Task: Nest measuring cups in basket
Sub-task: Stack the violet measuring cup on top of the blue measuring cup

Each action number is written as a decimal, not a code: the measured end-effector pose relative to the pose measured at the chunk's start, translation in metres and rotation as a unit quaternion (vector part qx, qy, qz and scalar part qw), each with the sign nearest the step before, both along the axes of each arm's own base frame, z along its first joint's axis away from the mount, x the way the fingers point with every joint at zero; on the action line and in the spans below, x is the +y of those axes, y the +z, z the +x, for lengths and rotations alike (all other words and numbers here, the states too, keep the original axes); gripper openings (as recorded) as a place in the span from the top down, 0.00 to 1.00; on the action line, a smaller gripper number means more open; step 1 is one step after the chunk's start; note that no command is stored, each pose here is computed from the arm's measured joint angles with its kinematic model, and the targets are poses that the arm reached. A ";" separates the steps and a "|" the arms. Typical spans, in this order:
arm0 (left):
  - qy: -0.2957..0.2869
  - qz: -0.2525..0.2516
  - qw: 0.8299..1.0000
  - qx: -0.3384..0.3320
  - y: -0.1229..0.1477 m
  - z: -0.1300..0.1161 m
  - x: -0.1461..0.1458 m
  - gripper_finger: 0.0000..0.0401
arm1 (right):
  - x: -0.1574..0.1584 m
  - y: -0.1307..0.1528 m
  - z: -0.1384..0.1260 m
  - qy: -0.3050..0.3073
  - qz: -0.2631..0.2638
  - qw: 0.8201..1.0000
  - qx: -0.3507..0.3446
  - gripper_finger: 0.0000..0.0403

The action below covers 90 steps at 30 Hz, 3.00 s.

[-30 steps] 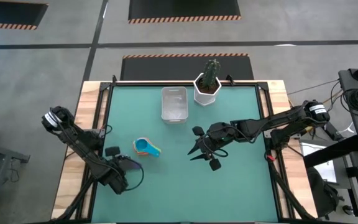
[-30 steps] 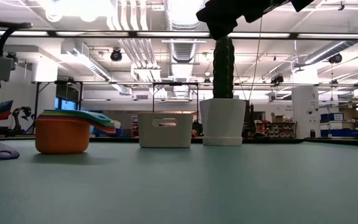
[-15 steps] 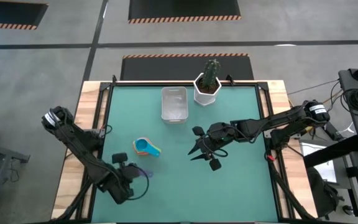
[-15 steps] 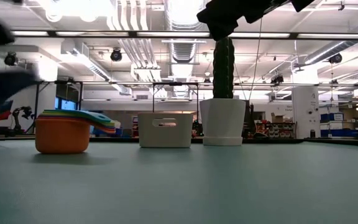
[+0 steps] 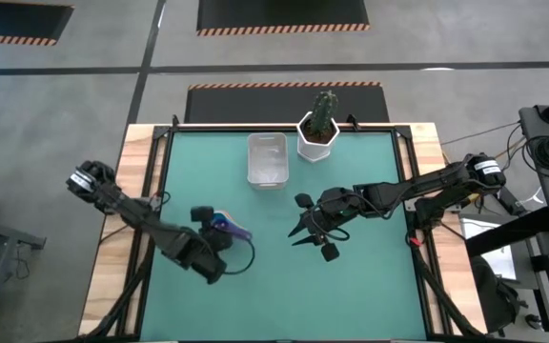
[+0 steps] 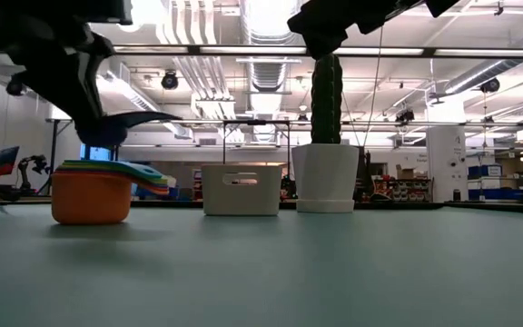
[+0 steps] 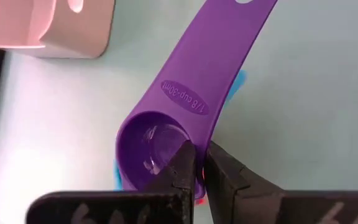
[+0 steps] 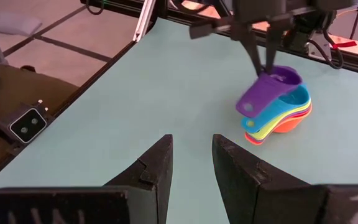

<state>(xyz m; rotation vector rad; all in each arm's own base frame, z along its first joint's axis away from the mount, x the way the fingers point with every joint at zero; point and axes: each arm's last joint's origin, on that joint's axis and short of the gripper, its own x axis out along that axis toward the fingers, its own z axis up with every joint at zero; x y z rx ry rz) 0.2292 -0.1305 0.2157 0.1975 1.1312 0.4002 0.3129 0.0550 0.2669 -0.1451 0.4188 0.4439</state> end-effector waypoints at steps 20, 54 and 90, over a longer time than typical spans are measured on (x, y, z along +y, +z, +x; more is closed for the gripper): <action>-0.015 0.030 0.998 0.049 -0.019 -0.007 0.015 0.96 | 0.000 0.000 0.000 -0.002 0.004 1.000 0.004 0.75; 0.020 0.067 0.997 -0.026 0.007 0.030 0.047 0.98 | 0.000 -0.001 0.000 -0.002 0.002 1.000 0.006 0.75; -0.057 -0.074 0.995 0.020 -0.027 0.046 0.099 1.00 | 0.000 -0.002 -0.001 0.000 -0.001 1.000 0.009 0.75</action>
